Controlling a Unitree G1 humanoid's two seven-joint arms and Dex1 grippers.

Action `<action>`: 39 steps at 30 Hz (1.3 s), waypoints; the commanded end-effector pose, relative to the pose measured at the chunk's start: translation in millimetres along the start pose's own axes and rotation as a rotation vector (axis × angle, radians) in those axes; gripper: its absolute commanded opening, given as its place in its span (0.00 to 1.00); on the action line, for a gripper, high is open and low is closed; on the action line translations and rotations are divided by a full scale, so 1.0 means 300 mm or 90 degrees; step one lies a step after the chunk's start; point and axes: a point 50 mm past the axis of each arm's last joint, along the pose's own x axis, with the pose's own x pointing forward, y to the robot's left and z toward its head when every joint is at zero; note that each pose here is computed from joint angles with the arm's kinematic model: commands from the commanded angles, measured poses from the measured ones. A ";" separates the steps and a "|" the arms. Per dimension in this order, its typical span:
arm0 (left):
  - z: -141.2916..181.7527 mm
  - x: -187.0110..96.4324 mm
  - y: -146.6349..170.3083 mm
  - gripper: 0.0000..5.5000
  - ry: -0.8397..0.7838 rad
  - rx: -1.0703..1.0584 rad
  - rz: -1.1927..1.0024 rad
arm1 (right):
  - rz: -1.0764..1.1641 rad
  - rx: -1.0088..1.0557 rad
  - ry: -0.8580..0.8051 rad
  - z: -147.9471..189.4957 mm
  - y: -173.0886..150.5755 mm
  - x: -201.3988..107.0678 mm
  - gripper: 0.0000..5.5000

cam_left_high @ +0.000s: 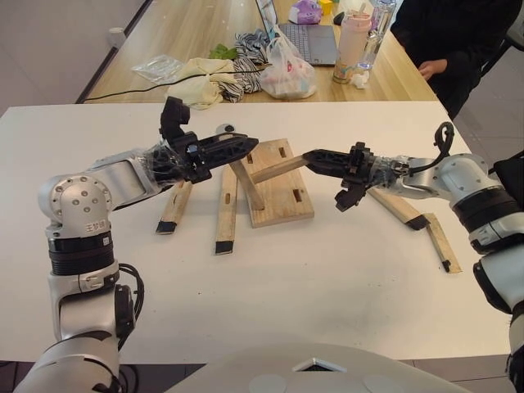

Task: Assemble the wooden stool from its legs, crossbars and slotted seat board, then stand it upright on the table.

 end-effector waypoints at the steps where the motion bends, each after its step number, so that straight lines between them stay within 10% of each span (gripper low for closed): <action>1: -0.094 0.035 0.018 0.59 0.051 -0.060 0.006 | -0.012 0.018 -0.087 0.062 0.001 0.098 0.23; 9: -0.094 0.024 0.033 0.59 0.033 -0.058 0.020 | 0.007 0.028 -0.067 0.044 0.019 0.090 0.23; 16: -0.092 0.027 0.040 0.59 0.023 -0.052 0.024 | 0.013 0.031 -0.064 0.043 0.027 0.096 0.50; 27: -0.052 0.011 0.051 0.59 -0.004 -0.027 0.041 | 0.070 0.099 -0.116 0.173 0.110 0.027 0.51; 39: 0.073 -0.052 -0.003 0.59 -0.051 0.064 -0.013 | 0.181 0.315 0.127 0.131 0.203 -0.114 0.51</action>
